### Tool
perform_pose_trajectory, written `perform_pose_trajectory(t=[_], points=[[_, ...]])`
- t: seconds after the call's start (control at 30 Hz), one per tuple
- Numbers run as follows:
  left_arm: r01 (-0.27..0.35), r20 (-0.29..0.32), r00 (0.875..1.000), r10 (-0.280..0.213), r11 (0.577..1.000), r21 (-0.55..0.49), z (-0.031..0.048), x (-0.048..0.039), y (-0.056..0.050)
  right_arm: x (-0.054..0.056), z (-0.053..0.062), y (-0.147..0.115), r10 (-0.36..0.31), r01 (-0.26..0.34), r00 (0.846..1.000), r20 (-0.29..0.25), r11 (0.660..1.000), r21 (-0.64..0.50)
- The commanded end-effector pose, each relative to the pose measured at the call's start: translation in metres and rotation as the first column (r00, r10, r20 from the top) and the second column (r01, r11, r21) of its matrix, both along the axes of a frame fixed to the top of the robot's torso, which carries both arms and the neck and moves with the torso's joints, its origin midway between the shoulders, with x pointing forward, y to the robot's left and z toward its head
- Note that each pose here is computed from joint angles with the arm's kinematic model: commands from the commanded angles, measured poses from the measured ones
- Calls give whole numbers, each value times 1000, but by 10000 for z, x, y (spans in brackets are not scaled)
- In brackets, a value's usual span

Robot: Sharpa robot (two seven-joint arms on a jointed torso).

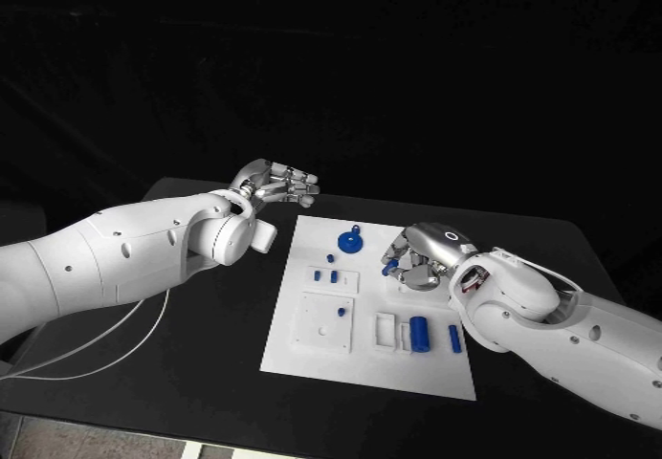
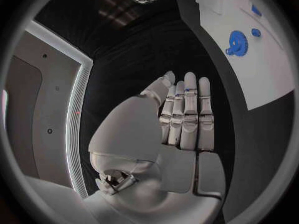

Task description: Assemble the parts on the task board

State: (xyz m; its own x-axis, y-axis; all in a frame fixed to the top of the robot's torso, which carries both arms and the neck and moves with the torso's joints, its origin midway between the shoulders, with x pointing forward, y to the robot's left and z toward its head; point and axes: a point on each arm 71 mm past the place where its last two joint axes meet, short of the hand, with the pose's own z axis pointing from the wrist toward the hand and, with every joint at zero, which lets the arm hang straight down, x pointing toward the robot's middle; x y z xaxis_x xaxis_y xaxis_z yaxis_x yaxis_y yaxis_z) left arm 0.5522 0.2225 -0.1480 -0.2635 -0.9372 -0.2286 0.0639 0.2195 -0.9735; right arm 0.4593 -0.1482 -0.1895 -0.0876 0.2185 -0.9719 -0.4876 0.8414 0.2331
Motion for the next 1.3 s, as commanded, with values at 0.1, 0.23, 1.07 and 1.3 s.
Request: perform_pose_trajectory(t=[0.1,0.23,1.07,1.3], points=[[14,4,1000,-14,1000,-10,16,3,-34,-97,69,188,60,-60,998,8,994,87],[16,4,1000,-16,1000,-10,16,6,-49,-176,77,352,105,-105,994,4,988,109],[39,1,999,-39,999,-16,12,20,-170,-571,-388,1019,306,-304,948,-86,952,30],[41,1,999,-41,999,-16,12,20,-174,-599,-477,1051,316,-318,944,-93,948,-8]])
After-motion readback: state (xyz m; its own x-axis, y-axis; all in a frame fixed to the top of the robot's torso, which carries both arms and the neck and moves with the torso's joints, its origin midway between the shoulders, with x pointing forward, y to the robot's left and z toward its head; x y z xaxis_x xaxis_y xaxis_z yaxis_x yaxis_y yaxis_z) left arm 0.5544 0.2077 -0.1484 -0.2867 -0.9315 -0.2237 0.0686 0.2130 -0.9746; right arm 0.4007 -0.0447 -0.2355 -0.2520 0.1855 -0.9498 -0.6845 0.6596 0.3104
